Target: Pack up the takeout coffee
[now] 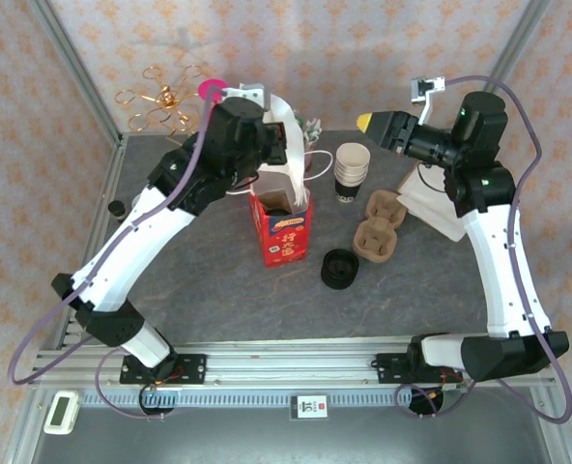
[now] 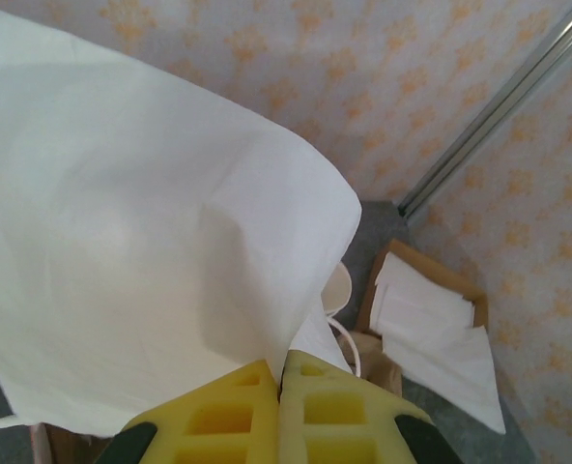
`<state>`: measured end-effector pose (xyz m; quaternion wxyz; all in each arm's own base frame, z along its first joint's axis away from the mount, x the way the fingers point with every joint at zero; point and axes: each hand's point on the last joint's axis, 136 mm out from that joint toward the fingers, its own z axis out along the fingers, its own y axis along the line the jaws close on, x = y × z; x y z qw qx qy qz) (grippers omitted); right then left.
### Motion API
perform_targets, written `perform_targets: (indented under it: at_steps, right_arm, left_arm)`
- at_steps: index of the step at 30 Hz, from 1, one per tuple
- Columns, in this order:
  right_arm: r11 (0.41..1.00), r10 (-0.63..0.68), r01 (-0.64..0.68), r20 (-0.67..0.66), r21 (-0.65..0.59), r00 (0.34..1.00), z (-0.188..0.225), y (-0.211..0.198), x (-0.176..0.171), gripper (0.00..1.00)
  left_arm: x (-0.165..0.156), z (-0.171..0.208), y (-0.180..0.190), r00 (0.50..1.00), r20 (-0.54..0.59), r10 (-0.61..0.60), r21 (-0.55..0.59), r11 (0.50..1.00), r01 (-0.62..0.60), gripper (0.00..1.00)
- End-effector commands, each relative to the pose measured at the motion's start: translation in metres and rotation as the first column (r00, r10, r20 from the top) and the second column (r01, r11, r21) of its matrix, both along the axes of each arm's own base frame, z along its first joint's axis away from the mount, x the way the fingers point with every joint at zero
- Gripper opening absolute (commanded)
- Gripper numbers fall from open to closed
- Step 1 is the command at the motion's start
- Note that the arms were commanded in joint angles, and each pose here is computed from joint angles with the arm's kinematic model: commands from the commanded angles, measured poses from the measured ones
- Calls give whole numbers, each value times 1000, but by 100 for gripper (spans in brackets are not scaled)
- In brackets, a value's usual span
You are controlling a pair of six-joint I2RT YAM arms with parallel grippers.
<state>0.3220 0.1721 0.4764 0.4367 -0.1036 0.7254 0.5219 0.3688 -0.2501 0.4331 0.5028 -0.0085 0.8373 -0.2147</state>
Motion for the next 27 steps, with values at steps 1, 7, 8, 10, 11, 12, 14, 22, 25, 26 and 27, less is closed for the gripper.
perform_targets:
  at_steps: [1, 7, 8, 10, 11, 12, 14, 22, 25, 26, 27]
  right_arm:
    - [1000, -6, 6, 57, 4, 998, 10, -1, -8, 50]
    - [1000, -11, 11, 51, 6, 999, 8, -1, -8, 50]
    - [1000, -11, 11, 48, 6, 999, 7, -1, -7, 50]
    - [1000, -11, 10, 44, 12, 999, 5, -1, -6, 50]
    - [1000, -10, 10, 42, 15, 999, 5, -1, -6, 50]
    - [1000, -7, 7, 42, 15, 999, 4, 0, -6, 50]
    - [1000, -11, 10, 35, 14, 999, 3, 0, -4, 50]
    - [1000, -23, 22, 34, 17, 999, 3, -1, 0, 50]
    - [1000, -24, 23, 31, 18, 999, 2, -1, 1, 50]
    - [1000, -24, 24, 30, 19, 999, 2, -1, 2, 50]
    - [1000, -25, 24, 26, 19, 999, 1, -1, 3, 50]
  left_arm:
    - [4, -23, -9, 997, -69, -43, 10, 999, 44, 0]
    - [24, -49, 6, 991, -137, -9, 18, 1000, 12, 0]
    - [25, -54, 10, 990, -143, -2, 9, 1000, 4, 0]
    - [28, -62, 14, 989, -146, 10, 10, 1000, -8, 0]
    - [30, -67, 16, 987, -162, 16, 17, 1000, -13, 0]
    - [30, -74, 19, 982, -186, 22, 39, 999, -15, 0]
    - [30, -85, 24, 977, -209, 47, 83, 996, -31, 0]
    - [24, -110, 22, 959, -280, 39, 230, 973, 27, 0]
    - [19, -123, 11, 953, -302, 18, 272, 960, 68, 0]
    - [18, -127, 10, 949, -313, 17, 281, 957, 76, 0]
    - [18, -131, 9, 946, -324, 17, 284, 955, 80, 0]
